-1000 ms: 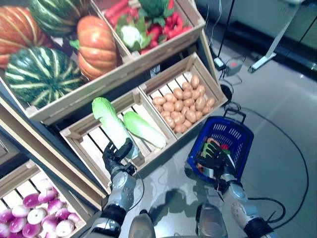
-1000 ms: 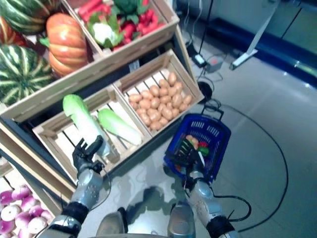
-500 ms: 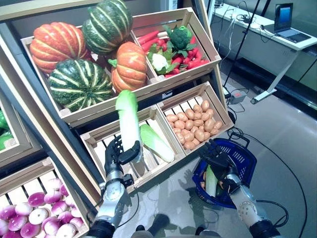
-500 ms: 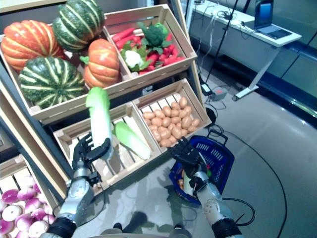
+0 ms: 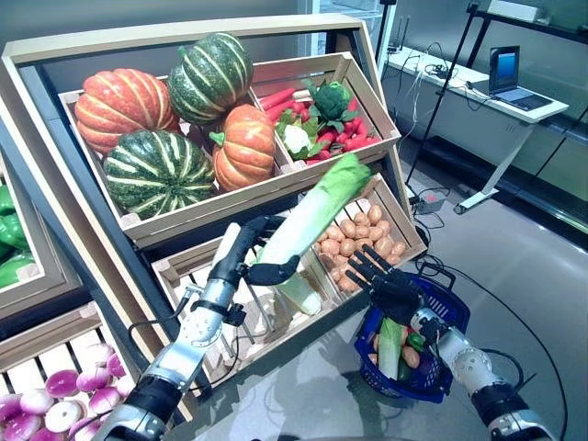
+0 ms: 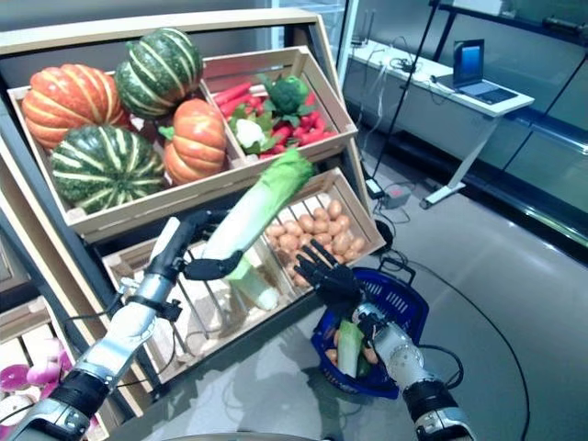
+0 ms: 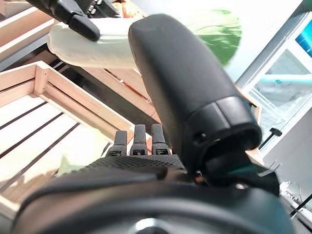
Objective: Put vegetables into the basket
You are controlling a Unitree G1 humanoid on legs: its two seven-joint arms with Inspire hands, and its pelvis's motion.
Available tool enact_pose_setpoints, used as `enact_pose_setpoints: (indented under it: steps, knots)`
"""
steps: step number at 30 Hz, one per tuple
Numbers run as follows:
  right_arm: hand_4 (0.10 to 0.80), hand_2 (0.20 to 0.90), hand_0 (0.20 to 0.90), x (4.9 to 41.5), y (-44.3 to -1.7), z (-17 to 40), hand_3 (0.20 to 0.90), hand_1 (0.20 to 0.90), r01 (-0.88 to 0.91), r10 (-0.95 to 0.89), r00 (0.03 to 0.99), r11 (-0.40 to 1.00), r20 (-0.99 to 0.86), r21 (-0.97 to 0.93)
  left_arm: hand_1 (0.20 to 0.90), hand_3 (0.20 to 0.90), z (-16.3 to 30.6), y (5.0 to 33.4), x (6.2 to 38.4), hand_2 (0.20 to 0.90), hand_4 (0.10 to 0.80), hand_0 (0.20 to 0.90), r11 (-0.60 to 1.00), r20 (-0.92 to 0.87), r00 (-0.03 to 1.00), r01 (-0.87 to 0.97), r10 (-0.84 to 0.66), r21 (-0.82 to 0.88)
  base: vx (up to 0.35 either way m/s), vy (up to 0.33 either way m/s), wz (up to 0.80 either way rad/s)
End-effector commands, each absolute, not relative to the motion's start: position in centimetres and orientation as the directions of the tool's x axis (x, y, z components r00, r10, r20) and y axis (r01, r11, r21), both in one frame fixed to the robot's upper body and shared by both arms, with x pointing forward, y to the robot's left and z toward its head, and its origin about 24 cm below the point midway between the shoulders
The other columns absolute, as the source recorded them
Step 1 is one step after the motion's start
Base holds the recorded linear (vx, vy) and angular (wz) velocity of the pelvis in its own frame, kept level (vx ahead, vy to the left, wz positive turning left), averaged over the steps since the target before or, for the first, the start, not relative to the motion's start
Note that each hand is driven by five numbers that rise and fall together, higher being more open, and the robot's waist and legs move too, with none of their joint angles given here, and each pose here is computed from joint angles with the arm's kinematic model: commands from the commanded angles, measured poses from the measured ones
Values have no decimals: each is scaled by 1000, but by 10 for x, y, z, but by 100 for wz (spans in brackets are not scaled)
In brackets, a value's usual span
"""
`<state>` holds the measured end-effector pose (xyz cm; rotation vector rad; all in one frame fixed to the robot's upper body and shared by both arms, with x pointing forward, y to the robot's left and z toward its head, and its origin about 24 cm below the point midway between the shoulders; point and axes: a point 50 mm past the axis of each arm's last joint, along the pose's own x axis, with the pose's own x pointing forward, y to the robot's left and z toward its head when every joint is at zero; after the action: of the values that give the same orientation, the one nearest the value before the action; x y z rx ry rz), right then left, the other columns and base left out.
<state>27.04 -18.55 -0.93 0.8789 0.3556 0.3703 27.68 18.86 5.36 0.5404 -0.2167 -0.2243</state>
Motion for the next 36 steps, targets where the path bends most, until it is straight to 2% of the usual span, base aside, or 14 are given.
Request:
enact_pose_setpoints:
  steps: [1,12,22,29,36]
  knots:
    - [800,900,900,313,-185,53,900,900,-381,469,872,479,136,791,300,300,139,161,297,300,400,300,824,493,754,112,-435,556,0,0,0]
    - [800,900,900,329,-166,68,900,900,-399,464,866,413,187,819,300,300,147,133,294,300,400,300,795,504,679,201,-534,572,0,0,0]
    - [800,900,900,339,-158,88,900,900,-444,423,859,334,289,832,300,300,147,120,291,300,400,300,775,491,654,245,-575,582,0,0,0]
    - [800,900,900,350,-163,117,900,900,-505,356,845,291,398,812,300,300,147,119,292,300,400,300,765,474,652,270,-592,585,0,0,0]
    - [800,900,900,353,-164,143,900,900,-608,337,783,235,523,758,300,300,135,122,294,300,400,300,783,434,697,304,-571,542,0,0,0]
